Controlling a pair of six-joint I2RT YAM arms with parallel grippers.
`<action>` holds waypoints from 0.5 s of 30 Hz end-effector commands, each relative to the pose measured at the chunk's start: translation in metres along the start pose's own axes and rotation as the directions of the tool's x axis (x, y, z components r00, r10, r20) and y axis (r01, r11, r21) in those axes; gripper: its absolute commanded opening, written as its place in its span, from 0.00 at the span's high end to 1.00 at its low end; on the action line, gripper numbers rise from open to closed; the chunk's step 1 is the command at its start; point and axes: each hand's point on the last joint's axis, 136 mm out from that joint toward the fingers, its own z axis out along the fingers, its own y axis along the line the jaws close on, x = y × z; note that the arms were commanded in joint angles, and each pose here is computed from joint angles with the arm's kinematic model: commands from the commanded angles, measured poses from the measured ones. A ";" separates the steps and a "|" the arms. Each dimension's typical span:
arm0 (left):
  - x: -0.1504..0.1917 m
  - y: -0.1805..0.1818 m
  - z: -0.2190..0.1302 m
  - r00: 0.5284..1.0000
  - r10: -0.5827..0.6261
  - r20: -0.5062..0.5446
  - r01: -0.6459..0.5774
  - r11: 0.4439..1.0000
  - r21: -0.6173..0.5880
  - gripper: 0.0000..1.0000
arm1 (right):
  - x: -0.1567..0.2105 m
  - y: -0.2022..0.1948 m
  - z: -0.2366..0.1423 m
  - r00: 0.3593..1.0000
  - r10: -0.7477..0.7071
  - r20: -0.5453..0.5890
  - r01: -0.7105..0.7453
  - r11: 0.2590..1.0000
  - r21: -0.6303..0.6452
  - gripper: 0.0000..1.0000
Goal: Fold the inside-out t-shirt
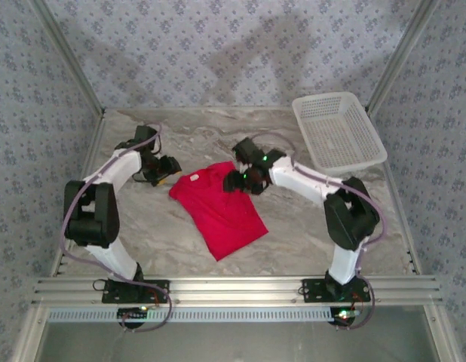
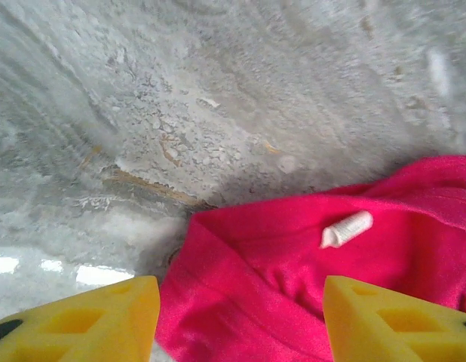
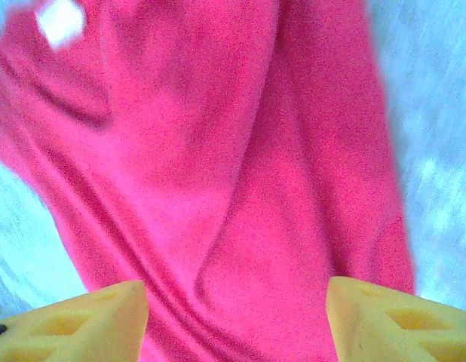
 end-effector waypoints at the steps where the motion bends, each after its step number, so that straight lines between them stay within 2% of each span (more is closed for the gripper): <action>1: 0.035 0.006 -0.011 0.998 -0.002 -0.062 0.003 1.000 0.027 0.40 | -0.030 -0.008 0.030 0.998 -0.047 -0.043 0.044 0.997 -0.056 0.33; 4: 0.057 -0.001 0.000 0.995 -0.032 -0.089 0.044 0.989 0.140 0.39 | -0.043 -0.005 0.049 0.995 -0.057 -0.082 0.052 0.997 -0.061 0.32; 8: 0.071 0.001 0.025 0.990 -0.056 -0.131 0.078 0.982 0.171 0.37 | -0.047 -0.012 0.074 0.993 -0.033 -0.113 0.030 0.999 -0.027 0.32; 11: 0.064 -0.012 0.039 0.990 -0.048 -0.135 0.076 0.975 0.211 0.38 | -0.038 -0.020 0.086 0.991 0.000 -0.135 -0.003 1.000 -0.017 0.32; 15: 0.041 -0.043 0.048 0.995 -0.003 -0.099 0.031 0.960 0.277 0.42 | -0.008 -0.012 0.078 0.989 0.012 -0.147 -0.017 0.999 -0.036 0.33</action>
